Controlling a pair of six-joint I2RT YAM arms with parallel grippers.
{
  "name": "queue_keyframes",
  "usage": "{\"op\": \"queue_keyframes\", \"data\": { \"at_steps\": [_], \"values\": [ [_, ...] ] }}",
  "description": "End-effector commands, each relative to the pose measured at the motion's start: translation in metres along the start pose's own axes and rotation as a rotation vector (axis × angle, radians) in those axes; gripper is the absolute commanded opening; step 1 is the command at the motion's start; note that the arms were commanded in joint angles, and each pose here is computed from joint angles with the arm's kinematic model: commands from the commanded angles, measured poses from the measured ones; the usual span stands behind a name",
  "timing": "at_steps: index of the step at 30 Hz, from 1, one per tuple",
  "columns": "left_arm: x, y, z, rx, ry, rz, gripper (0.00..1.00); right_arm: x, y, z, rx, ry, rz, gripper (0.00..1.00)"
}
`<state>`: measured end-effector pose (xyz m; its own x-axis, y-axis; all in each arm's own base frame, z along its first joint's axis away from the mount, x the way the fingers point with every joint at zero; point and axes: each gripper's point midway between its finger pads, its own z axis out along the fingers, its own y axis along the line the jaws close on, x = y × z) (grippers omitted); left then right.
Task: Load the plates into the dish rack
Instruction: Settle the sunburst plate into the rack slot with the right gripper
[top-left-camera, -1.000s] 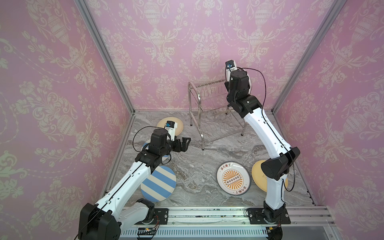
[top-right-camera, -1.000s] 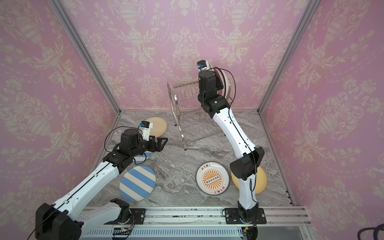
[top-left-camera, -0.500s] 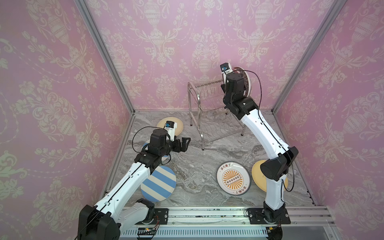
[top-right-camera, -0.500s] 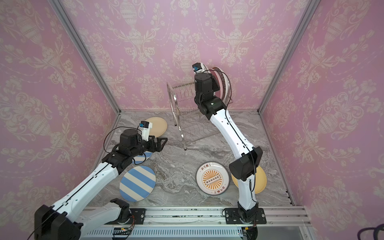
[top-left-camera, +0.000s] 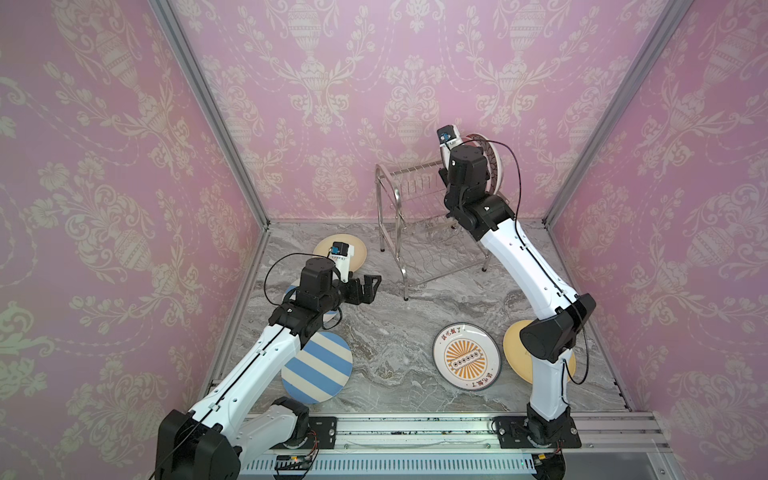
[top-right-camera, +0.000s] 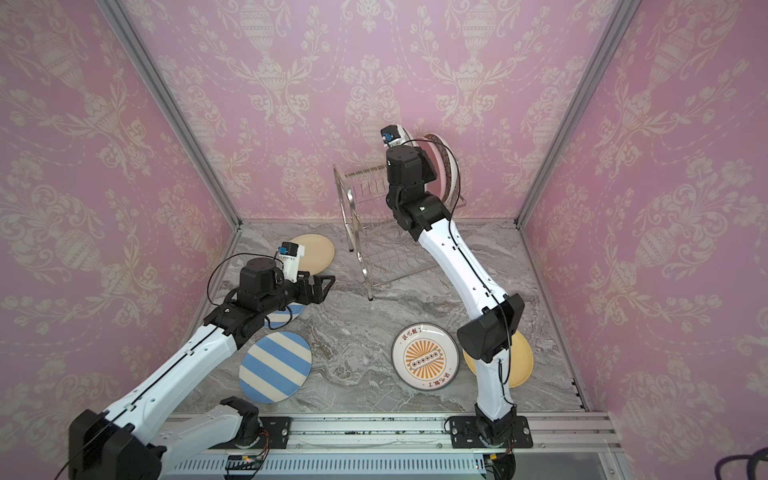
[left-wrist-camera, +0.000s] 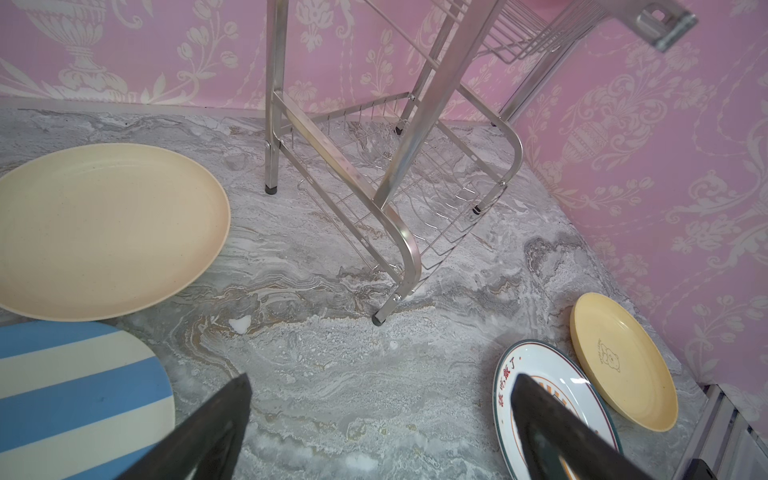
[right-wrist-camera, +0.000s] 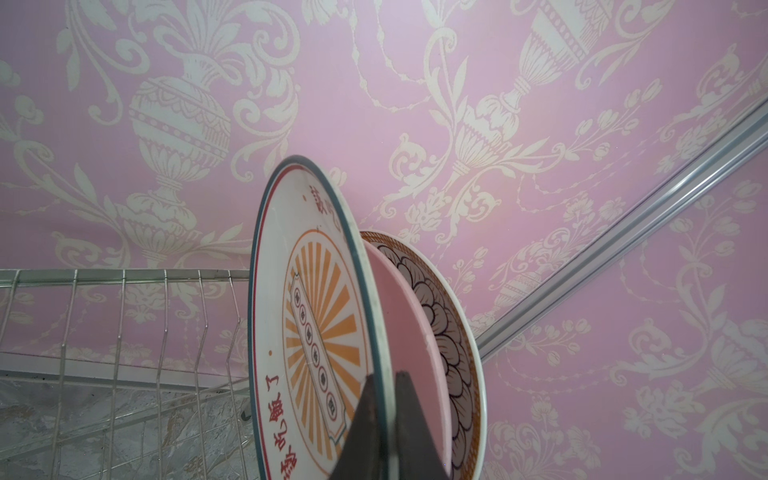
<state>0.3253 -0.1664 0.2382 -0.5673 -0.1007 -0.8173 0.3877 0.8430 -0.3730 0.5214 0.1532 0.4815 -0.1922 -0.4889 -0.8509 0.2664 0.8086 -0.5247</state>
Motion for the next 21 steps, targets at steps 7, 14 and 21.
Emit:
{"op": "queue_keyframes", "data": {
  "at_steps": [7, 14, 21],
  "values": [
    [0.011, 0.004, -0.001, -0.005, 0.031, -0.015, 0.99, -0.003, -0.004, 0.004, -0.029, -0.008, 0.13, 0.0],
    [0.009, 0.006, -0.004, -0.016, 0.026, -0.01, 0.99, 0.004, 0.0, 0.01, -0.032, 0.009, 0.136, 0.0],
    [0.005, 0.003, -0.003, -0.007, 0.022, -0.006, 0.99, -0.007, -0.009, 0.009, -0.01, -0.013, 0.136, 0.0]
  ]
}}
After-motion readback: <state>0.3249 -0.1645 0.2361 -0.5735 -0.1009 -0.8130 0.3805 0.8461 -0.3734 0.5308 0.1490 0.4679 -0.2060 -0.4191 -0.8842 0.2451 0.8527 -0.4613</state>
